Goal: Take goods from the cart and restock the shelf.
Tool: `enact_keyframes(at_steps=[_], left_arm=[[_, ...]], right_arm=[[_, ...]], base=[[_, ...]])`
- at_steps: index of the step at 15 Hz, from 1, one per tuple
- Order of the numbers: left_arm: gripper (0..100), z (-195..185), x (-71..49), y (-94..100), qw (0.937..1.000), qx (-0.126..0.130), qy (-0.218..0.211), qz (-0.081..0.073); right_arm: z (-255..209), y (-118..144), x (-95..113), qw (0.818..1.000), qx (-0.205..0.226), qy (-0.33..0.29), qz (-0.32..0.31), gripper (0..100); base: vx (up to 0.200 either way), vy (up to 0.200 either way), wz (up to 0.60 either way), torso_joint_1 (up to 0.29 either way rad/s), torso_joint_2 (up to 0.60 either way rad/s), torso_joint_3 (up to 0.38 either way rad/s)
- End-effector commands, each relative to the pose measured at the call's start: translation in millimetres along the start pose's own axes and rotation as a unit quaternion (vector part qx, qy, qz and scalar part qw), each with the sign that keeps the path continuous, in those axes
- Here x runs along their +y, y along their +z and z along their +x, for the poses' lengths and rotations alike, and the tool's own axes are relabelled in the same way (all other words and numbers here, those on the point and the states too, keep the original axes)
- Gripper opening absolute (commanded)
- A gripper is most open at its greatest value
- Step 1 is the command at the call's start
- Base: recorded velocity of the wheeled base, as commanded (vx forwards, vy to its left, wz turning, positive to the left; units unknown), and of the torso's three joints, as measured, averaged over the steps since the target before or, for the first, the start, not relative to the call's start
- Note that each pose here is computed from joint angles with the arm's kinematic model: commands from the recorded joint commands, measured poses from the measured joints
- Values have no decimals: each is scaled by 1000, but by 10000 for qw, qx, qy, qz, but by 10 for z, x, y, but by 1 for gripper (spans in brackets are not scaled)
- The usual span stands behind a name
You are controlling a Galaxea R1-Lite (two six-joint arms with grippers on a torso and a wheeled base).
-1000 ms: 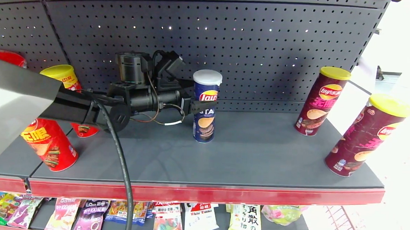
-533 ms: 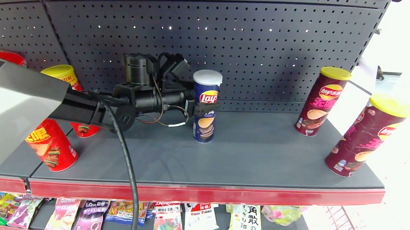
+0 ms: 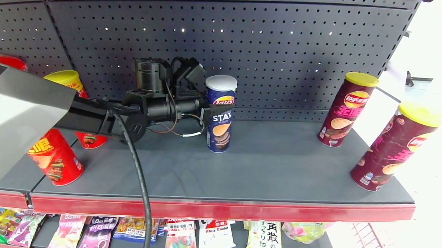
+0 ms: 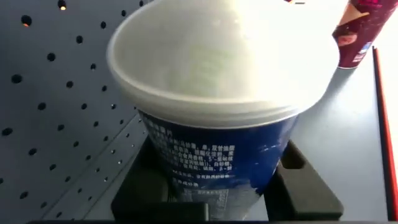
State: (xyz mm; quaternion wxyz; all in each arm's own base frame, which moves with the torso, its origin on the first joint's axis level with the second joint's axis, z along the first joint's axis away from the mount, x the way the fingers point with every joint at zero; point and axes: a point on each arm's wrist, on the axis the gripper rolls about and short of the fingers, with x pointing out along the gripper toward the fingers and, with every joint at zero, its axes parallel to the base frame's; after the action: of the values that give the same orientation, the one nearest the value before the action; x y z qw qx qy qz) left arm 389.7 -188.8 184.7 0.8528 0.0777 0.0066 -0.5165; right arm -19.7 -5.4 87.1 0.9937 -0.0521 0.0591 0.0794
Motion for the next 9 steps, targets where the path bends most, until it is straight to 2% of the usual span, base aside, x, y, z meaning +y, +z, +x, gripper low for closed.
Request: enact_keyframes(at_steps=[1, 3, 5, 9], left_arm=[[0, -215, -153, 115, 9998, 15, -206, -54], [0, -438, -321, 149, 9987, 57, -488, -142], [0, -629, -461, 183, 9984, 101, -528, -188], [0, -850, -662, 120, 9970, 241, -665, -329]], right_arm=[[2, 2, 0, 10000, 13, 7, -4, 0], [1, 2, 0, 10000, 5, 6, -4, 0], [1, 2, 0, 10000, 5, 6, -4, 0], [1, 2, 0, 10000, 5, 6, -4, 0]], base=[[0, 0, 0, 0, 0, 0], [0, 0, 0, 0, 0, 0], [0, 0, 0, 0, 0, 0], [0, 0, 0, 0, 0, 0]])
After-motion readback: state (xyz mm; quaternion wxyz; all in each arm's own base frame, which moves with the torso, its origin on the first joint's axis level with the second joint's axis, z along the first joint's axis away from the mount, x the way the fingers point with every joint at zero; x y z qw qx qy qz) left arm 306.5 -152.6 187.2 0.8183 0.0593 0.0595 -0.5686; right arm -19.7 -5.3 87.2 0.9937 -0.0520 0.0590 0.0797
